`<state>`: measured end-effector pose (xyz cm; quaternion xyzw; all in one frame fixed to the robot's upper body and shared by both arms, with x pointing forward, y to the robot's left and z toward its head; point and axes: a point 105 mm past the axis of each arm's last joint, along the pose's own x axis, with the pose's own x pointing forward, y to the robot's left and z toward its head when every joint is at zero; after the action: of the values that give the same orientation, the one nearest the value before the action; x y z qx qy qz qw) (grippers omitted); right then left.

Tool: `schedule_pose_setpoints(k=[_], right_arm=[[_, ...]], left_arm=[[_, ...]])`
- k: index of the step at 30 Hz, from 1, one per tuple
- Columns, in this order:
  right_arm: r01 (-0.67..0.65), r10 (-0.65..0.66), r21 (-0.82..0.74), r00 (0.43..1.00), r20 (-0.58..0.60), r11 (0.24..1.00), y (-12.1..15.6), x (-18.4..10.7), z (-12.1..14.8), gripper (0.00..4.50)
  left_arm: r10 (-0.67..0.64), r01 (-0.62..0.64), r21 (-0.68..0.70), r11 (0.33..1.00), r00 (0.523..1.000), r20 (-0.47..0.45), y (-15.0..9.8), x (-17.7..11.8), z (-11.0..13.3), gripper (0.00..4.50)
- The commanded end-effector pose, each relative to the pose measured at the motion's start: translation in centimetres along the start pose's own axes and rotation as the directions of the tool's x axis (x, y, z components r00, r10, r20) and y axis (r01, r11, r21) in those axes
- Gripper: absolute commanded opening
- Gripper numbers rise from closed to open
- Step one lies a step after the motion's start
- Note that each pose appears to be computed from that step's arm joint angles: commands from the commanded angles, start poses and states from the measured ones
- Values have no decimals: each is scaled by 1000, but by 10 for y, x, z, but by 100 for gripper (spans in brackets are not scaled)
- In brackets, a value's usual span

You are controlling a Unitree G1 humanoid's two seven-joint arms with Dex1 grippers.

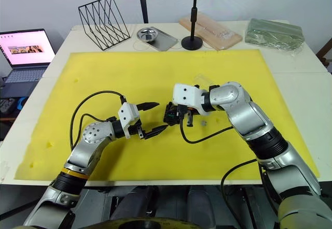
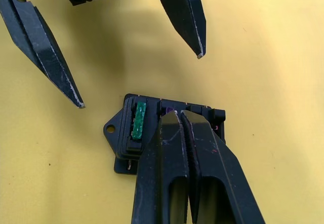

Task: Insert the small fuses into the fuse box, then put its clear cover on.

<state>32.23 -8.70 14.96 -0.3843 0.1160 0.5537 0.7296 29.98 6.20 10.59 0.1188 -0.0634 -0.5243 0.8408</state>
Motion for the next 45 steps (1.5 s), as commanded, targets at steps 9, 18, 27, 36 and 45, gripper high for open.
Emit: schedule_pose_setpoints(k=[9, 18, 27, 36, 45], right_arm=[[179, -196, 98, 960, 202, 979, -22, -47, 20, 3], [352, -385, 269, 919, 82, 897, -19, -126, -29, 277], [530, -537, 341, 840, -82, 777, -9, -174, -96, 449], [482, -493, 403, 866, -83, 778, -3, -169, -102, 449], [411, -475, 553, 880, -33, 724, -16, -166, -93, 449]], left_arm=[[-69, 69, 32, 997, 998, 8, 25, -38, 35, 450], [90, -84, 46, 995, 984, -155, 90, -116, 39, 450], [360, -359, 42, 932, 909, -210, 127, -177, 21, 450], [361, -356, 67, 932, 904, -227, 125, -183, 12, 450], [134, -168, -174, 970, 973, -188, 105, -144, 40, 450]])
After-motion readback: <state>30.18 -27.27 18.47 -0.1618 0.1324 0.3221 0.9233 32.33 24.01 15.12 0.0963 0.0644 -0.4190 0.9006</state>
